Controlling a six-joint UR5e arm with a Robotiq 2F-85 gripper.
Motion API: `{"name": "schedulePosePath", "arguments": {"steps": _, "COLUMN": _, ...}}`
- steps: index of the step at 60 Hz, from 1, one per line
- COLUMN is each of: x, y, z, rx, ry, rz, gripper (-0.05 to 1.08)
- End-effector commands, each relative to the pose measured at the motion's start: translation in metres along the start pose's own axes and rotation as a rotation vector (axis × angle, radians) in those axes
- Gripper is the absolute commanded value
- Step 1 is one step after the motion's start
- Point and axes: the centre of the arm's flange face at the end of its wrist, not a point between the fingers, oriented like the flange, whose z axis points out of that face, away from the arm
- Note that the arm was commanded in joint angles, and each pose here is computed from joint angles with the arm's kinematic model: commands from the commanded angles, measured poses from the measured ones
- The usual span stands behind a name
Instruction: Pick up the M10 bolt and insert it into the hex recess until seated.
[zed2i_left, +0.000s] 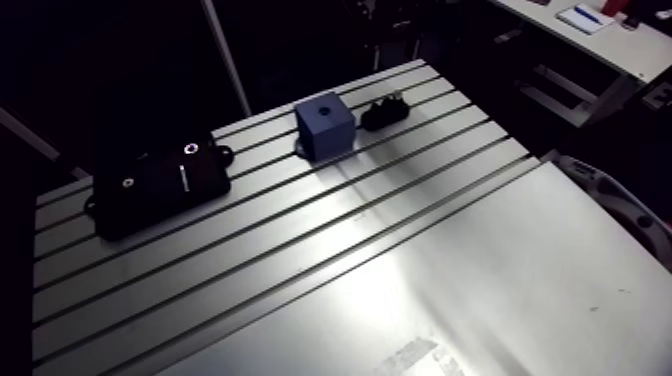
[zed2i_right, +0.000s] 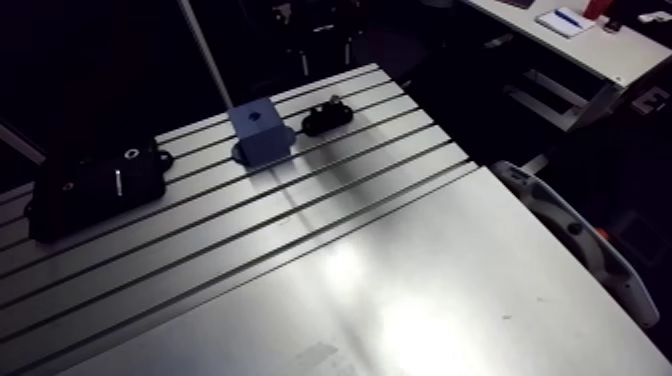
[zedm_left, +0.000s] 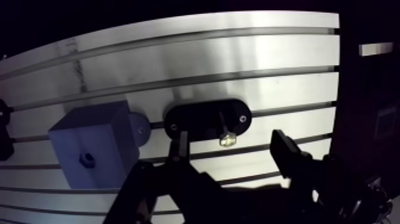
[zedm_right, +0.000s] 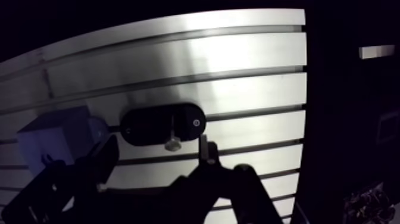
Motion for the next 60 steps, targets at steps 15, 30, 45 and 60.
{"name": "schedulePosePath", "arguments": {"steps": 15, "x": -0.004, "y": 0.003, "z": 0.015, "rx": 0.003, "ry": -0.027, "rz": 0.005, "gripper": 0.29}}
{"name": "schedulePosePath", "arguments": {"steps": 30, "x": -0.006, "y": 0.012, "z": 0.024, "rx": 0.01, "ry": -0.038, "rz": 0.017, "gripper": 0.31}}
{"name": "schedulePosePath", "arguments": {"steps": 45, "x": -0.008, "y": 0.016, "z": 0.025, "rx": 0.011, "ry": -0.04, "rz": 0.019, "gripper": 0.32}}
{"name": "schedulePosePath", "arguments": {"steps": 60, "x": -0.01, "y": 0.014, "z": 0.03, "rx": 0.015, "ry": -0.049, "rz": 0.011, "gripper": 0.33}}
